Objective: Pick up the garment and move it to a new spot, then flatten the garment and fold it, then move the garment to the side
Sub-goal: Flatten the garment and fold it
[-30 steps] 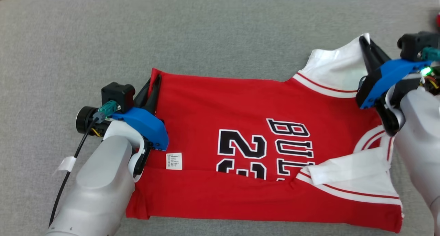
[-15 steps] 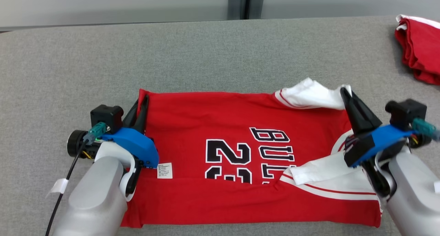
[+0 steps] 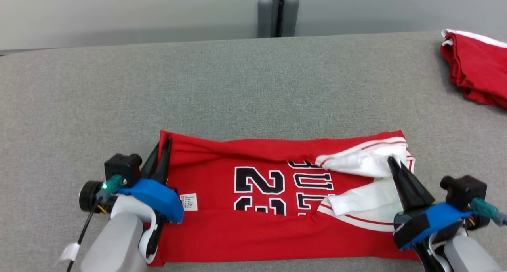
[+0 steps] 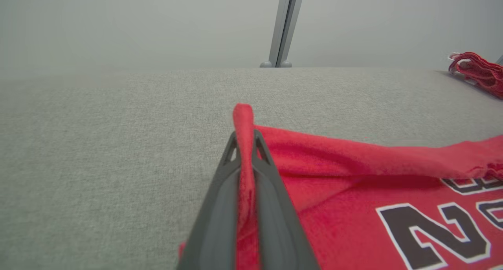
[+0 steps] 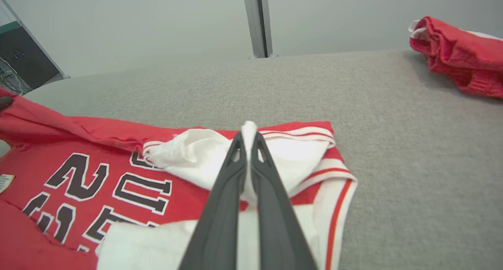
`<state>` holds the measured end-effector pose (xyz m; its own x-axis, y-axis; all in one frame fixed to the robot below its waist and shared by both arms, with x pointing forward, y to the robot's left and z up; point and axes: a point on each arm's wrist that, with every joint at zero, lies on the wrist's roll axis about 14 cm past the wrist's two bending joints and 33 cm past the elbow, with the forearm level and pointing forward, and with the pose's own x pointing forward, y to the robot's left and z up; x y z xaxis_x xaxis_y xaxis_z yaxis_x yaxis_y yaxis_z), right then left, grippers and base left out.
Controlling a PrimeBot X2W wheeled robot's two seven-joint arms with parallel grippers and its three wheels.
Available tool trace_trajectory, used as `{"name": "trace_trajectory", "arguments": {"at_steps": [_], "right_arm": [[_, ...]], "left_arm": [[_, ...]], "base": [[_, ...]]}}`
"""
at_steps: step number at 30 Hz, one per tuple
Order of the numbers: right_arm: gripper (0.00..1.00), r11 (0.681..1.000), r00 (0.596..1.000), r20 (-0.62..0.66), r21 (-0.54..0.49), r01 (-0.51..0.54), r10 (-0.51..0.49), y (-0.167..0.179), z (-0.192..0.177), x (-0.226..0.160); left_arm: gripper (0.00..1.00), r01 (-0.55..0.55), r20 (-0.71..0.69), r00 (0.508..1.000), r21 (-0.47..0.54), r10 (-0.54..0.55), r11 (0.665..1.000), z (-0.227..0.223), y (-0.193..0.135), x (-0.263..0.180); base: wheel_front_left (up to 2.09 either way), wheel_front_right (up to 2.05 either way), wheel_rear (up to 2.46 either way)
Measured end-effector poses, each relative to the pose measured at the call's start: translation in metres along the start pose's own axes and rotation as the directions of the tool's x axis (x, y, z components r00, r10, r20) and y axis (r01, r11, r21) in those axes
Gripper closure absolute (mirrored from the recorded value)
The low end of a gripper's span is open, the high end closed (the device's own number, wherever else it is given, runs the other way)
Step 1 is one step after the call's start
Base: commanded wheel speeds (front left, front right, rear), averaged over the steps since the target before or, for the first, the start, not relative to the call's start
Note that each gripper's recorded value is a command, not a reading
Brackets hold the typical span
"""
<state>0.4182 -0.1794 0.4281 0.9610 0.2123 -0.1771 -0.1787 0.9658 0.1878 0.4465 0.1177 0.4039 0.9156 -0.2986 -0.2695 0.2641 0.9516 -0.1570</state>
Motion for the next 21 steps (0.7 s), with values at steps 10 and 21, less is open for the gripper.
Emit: {"name": "trace_trajectory", "arguments": {"at_steps": [10, 21], "right_arm": [[1.0, 0.998, 0.999, -0.022, 0.053, 0.039, -0.037, -0.001, -0.015, -0.025], [1.0, 0.995, 0.997, -0.06, 0.076, 0.059, -0.054, 0.001, -0.032, -0.037]], "left_arm": [[1.0, -0.013, 0.027, 1.0, -0.01, 0.013, 1.0, -0.006, -0.006, -0.021], [1.0, -0.04, 0.029, 0.999, -0.023, 0.041, 0.999, -0.015, -0.008, -0.038]], "base": [[0.0, 0.0, 0.0], [0.0, 0.0, 0.0]]}}
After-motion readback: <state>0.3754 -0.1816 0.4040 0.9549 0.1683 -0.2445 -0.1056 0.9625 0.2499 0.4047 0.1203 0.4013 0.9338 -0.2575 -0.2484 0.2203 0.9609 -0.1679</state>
